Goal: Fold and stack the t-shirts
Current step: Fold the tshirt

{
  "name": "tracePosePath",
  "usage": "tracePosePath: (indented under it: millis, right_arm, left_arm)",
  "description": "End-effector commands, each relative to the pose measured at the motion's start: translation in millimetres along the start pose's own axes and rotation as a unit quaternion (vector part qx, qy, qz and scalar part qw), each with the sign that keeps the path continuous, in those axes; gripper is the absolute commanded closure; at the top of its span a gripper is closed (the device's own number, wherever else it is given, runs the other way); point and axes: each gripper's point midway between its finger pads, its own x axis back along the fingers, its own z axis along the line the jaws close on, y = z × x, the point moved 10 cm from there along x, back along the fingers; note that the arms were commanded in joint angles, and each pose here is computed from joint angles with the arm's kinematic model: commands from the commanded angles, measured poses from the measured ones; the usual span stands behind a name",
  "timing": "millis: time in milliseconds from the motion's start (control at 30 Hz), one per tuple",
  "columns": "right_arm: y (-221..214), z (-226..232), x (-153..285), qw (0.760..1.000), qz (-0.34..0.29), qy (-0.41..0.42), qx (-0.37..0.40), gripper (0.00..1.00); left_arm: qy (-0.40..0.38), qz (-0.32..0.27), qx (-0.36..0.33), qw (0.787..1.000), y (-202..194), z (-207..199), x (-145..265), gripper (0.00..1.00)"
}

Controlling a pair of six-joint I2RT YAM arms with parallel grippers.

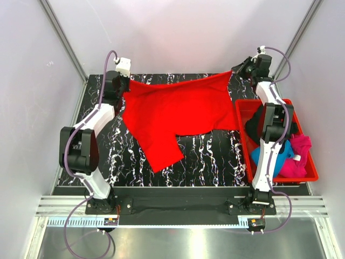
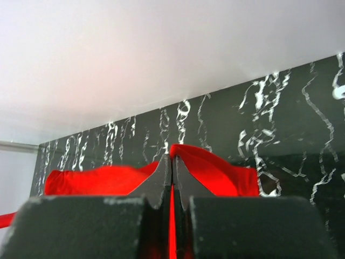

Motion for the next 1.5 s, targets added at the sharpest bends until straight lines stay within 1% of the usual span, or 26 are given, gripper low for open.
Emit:
tracePosePath:
  millis: [0, 167, 233, 267, 300, 433, 600, 733, 933, 1000, 1033, 1100, 1200, 1233, 1333, 1367, 1433, 1467]
  right_arm:
    - [20.7, 4.0, -2.2, 0.999, -0.025, 0.003, 0.026, 1.00]
    - [40.2, 14.0, -6.3, 0.996, -0.060, 0.024, 0.053, 1.00]
    - [53.0, 22.6, -6.6, 0.992, -0.095, 0.045, 0.064, 1.00]
    - [53.6, 22.8, -9.8, 0.992, -0.101, 0.050, 0.062, 1.00]
    - [63.5, 29.9, -9.6, 0.989, -0.116, 0.061, 0.068, 1.00]
    - [65.6, 29.9, -20.7, 0.985, -0.125, 0.094, 0.071, 1.00]
    - [48.4, 17.7, -26.2, 0.988, -0.095, 0.096, 0.076, 1.00]
    - [25.3, 2.8, -21.5, 0.994, -0.048, 0.069, 0.068, 1.00]
    - [7.4, -9.1, -9.7, 0.998, 0.005, 0.034, 0.056, 1.00]
    - [4.3, -13.4, -6.7, 0.998, 0.014, 0.020, 0.054, 1.00]
    - [1.8, -17.4, -4.0, 0.998, 0.026, 0.009, 0.048, 1.00]
    - [-0.1, -22.2, -0.1, 0.999, 0.035, 0.002, 0.042, 1.00]
    - [-6.5, -25.6, 3.4, 0.998, 0.054, -0.001, 0.034, 1.00]
    - [-8.4, -25.7, 3.9, 0.998, 0.060, 0.003, 0.033, 1.00]
    - [-14.2, -28.9, 5.0, 0.997, 0.074, -0.004, 0.026, 0.96]
    - [-14.7, -28.8, 5.8, 0.997, 0.077, -0.006, 0.025, 0.95]
    - [-15.6, -30.5, 8.1, 0.996, 0.082, -0.023, 0.024, 0.92]
    - [-15.3, -30.7, 9.3, 0.996, 0.083, -0.032, 0.022, 0.85]
  left_arm:
    - [0.009, -0.060, -0.009, 0.998, 34.1, 8.3, 23.5, 1.00]
    - [0.027, -0.056, -0.026, 0.998, 32.5, 12.2, 29.9, 1.00]
    - [0.027, -0.055, -0.027, 0.998, 32.8, 12.3, 27.6, 1.00]
    - [0.025, -0.052, -0.027, 0.998, 32.5, 12.0, 26.9, 1.00]
    - [0.026, -0.056, -0.026, 0.998, 36.0, 12.7, 26.1, 1.00]
    - [0.035, -0.051, -0.021, 0.998, 35.2, 12.9, 17.6, 1.00]
    - [0.040, -0.056, -0.020, 0.997, 38.4, 12.0, 18.8, 1.00]
    - [0.029, -0.046, -0.032, 0.998, 31.8, 4.8, 26.4, 1.00]
    - [0.001, -0.018, -0.038, 0.999, 20.1, -3.0, 48.8, 1.00]
    - [-0.018, 0.004, -0.036, 0.999, 8.3, -8.6, 57.6, 1.00]
    - [-0.026, 0.004, -0.032, 0.999, 9.0, -10.6, 62.8, 1.00]
    - [-0.040, 0.035, -0.028, 0.998, -5.6, -17.0, 69.8, 1.00]
    - [-0.055, 0.065, -0.012, 0.996, -18.4, -25.0, 78.0, 1.00]
    - [-0.076, 0.073, -0.010, 0.994, -21.9, -33.5, 79.5, 1.00]
    - [-0.100, 0.112, 0.005, 0.989, -30.7, -44.2, 82.3, 1.00]
    - [-0.105, 0.138, 0.014, 0.985, -39.0, -47.5, 82.5, 1.00]
    - [-0.124, 0.166, 0.037, 0.977, -47.3, -54.4, 85.4, 0.91]
    - [-0.131, 0.172, 0.043, 0.975, -50.2, -56.2, 86.8, 0.85]
